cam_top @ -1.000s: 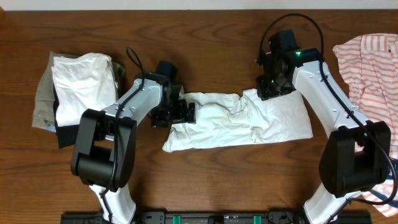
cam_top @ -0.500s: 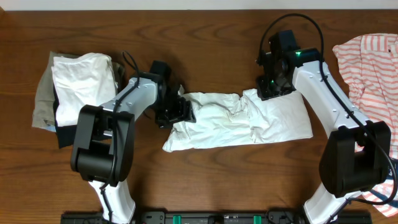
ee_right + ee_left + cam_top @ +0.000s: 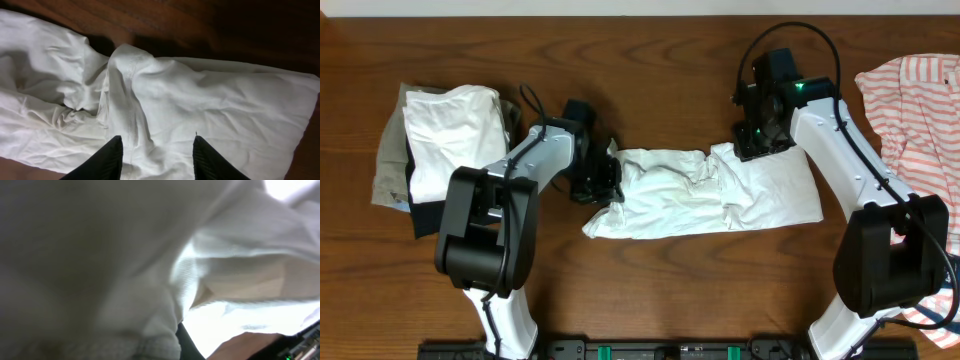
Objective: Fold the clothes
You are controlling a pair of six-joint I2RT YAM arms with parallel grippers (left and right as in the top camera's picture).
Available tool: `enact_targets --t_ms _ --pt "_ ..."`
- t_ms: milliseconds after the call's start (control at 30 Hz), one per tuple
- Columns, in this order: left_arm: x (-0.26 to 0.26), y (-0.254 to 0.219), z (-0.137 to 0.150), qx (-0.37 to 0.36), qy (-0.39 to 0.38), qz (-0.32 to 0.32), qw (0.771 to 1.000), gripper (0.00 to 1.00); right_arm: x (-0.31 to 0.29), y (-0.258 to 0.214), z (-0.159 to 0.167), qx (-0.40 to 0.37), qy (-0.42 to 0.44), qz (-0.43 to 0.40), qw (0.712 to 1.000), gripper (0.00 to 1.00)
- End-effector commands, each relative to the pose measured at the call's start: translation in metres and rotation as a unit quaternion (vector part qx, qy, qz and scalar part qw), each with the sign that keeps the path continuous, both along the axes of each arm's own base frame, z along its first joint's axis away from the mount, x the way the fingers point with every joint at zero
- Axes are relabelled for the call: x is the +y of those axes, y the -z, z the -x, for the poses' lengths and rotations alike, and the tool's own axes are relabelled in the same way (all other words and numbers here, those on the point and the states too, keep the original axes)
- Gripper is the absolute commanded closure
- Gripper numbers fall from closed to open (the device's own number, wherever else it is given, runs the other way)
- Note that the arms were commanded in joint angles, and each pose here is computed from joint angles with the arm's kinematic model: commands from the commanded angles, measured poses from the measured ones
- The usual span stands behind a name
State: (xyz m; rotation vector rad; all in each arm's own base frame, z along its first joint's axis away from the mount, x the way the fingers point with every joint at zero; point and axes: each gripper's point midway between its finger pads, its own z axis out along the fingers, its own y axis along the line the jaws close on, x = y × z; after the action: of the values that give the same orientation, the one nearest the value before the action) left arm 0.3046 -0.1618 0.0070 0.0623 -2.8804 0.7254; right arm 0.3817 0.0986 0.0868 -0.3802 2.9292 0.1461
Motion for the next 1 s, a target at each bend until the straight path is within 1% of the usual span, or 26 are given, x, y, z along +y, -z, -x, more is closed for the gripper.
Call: enact_targets --t_ms 0,67,133,300,533,700,967 --pt "0.039 0.006 -0.002 0.002 -0.008 -0.086 0.996 0.94 -0.002 0.005 0.002 0.007 0.007 0.002 1.0 0.57" --pt "0.06 0.0 -0.007 -0.004 -0.017 -0.127 0.992 0.94 -0.002 0.005 0.001 0.006 0.01 0.001 1.0 0.57" --pt "0.073 -0.009 -0.014 -0.013 -0.032 -0.138 0.99 0.94 -0.004 0.004 -0.001 0.005 0.02 -0.001 1.0 0.57" --pt "0.097 -0.032 -0.03 -0.039 -0.072 -0.134 0.988 0.94 -0.017 0.004 -0.004 0.006 0.052 -0.004 0.999 0.57" --pt "0.125 -0.062 -0.038 -0.062 -0.097 -0.132 0.985 0.94 -0.039 0.005 -0.007 0.009 0.081 -0.003 0.997 0.55" --pt "0.128 -0.088 -0.052 -0.103 -0.086 -0.129 0.983 0.94 -0.054 0.005 -0.009 0.009 0.104 -0.004 0.995 0.55" --pt "0.129 -0.111 -0.069 -0.138 -0.087 -0.127 0.978 0.94 -0.067 0.005 -0.007 0.015 0.119 -0.003 0.993 0.55"
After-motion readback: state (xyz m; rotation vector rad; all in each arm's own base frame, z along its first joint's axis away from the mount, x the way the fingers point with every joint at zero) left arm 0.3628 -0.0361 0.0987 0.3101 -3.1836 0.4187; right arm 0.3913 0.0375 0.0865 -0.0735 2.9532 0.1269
